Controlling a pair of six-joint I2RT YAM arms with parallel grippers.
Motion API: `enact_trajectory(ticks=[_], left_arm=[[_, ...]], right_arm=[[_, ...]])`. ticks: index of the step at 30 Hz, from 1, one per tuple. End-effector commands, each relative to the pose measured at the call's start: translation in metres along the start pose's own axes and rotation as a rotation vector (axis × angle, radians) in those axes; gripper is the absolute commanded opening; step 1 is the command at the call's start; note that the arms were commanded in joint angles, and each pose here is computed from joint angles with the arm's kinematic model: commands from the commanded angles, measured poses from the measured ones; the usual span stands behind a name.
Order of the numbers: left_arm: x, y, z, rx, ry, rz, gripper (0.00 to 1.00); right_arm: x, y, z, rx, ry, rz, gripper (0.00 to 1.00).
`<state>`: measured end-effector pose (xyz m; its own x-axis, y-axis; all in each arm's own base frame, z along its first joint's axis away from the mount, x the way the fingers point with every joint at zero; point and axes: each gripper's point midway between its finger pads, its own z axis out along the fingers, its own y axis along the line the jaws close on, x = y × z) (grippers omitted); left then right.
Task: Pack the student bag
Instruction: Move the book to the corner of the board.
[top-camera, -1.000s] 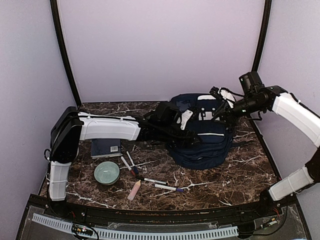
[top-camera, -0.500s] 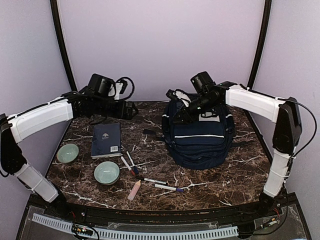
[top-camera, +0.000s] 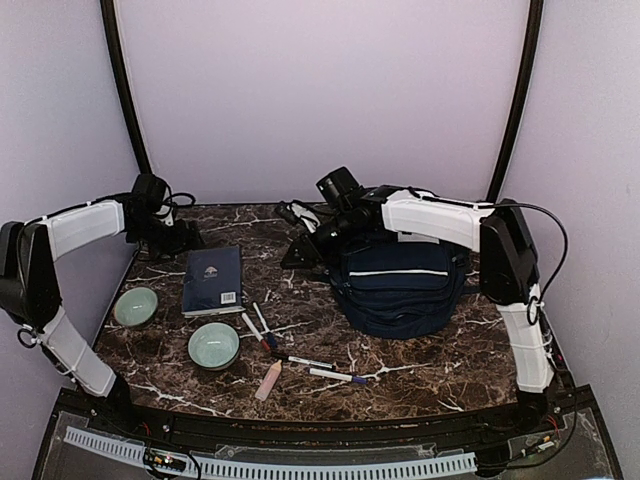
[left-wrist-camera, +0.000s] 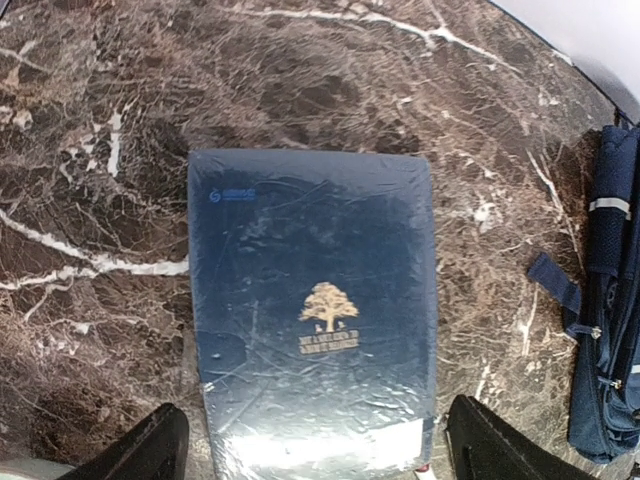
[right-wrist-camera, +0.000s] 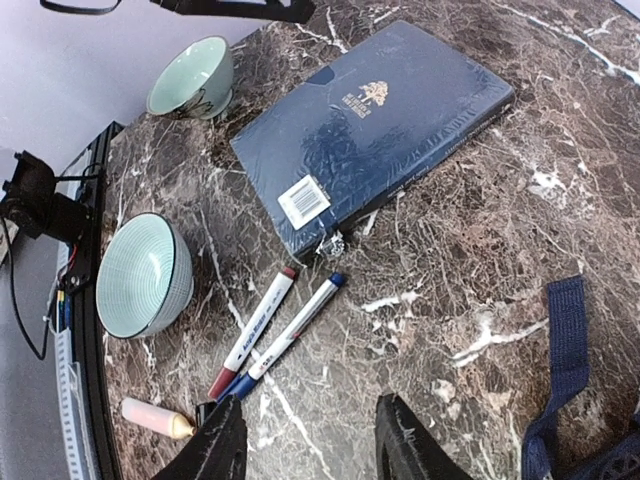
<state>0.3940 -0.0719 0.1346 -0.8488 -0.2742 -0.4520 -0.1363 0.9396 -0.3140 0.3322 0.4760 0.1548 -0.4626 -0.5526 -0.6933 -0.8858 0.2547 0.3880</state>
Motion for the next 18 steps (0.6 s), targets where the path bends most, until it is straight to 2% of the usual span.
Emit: enact_trajectory(ticks=[1,3,6,11,18], left_arm=[[0.02,0.014,0.023,0.066,0.095,-0.096,0.92],[0.022,0.017,0.031,0.106,0.092,-0.138,0.91],[0.03,0.024,0.042,0.076,0.146,-0.143,0.89],[0.04,0.04,0.054,0.018,0.181,-0.14,0.87],[0.052,0.043,0.069,0.038,0.217,-0.151,0.86]], right_arm=[[-0.031,0.001,0.015,-0.071,-0.074,0.072,0.45],[-0.032,-0.004,0.023,-0.077,-0.063,0.09,0.46],[-0.029,-0.01,0.036,-0.094,-0.064,0.14,0.47],[-0.007,-0.009,0.067,-0.211,-0.034,0.297,0.48],[0.022,-0.017,0.093,-0.253,0.011,0.379,0.51]])
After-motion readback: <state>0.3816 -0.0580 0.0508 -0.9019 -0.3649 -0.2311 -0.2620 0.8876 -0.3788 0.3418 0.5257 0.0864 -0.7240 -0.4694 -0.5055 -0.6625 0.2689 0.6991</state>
